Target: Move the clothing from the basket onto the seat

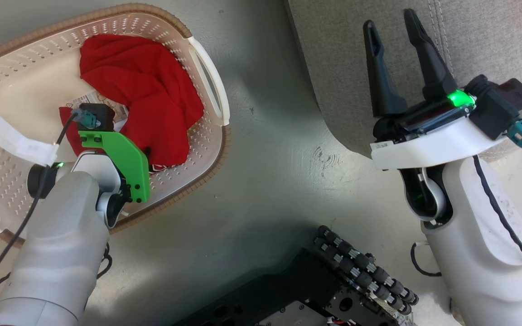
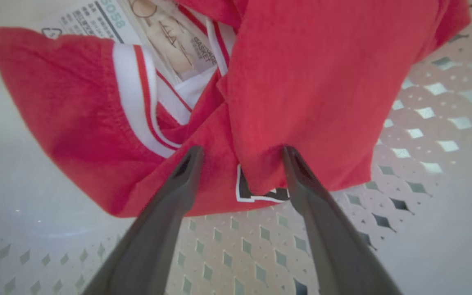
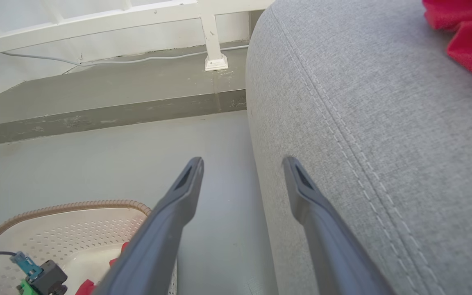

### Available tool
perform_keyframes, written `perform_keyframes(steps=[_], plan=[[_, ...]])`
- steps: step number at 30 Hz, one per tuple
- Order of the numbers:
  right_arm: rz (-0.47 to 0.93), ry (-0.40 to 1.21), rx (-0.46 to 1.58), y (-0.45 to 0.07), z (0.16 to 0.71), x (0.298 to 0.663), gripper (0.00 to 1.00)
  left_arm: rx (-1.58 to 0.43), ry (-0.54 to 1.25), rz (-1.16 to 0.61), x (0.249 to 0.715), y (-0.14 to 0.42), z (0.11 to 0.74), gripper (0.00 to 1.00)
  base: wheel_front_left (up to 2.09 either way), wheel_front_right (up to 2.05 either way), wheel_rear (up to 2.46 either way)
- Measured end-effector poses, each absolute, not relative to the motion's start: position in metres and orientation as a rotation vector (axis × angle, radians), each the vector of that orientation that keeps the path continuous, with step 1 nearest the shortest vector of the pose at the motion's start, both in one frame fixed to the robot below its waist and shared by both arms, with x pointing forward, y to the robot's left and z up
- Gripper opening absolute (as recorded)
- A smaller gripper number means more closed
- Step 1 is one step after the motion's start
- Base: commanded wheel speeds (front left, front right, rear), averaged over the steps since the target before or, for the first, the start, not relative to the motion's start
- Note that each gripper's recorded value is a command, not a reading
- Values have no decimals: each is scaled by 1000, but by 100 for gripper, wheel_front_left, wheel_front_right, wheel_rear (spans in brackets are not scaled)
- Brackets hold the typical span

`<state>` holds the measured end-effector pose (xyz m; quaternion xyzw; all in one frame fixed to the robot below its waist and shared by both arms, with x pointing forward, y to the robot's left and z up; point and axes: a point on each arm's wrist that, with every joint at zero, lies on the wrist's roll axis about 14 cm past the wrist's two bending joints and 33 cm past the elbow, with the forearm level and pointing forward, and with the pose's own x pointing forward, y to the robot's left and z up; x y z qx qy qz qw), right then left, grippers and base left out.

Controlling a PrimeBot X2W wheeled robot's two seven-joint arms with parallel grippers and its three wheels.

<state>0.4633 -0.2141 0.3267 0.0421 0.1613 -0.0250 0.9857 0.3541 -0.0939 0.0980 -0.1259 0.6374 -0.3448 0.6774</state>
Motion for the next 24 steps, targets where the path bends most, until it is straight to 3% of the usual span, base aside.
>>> perform_keyframes(steps=[1,3,13,24], plan=[[-48,321,85,-214,327,464,100,-285,1441,-776,353,-94,98,45,0,0,0],[-53,322,91,-215,327,464,100,-285,1445,-778,353,-94,98,0,0,0,0],[-55,327,101,-216,327,463,100,-278,1437,-783,361,-96,99,0,0,0,0],[-18,255,81,-211,350,477,100,-287,1274,-795,384,-105,130,0,0,0,0]])
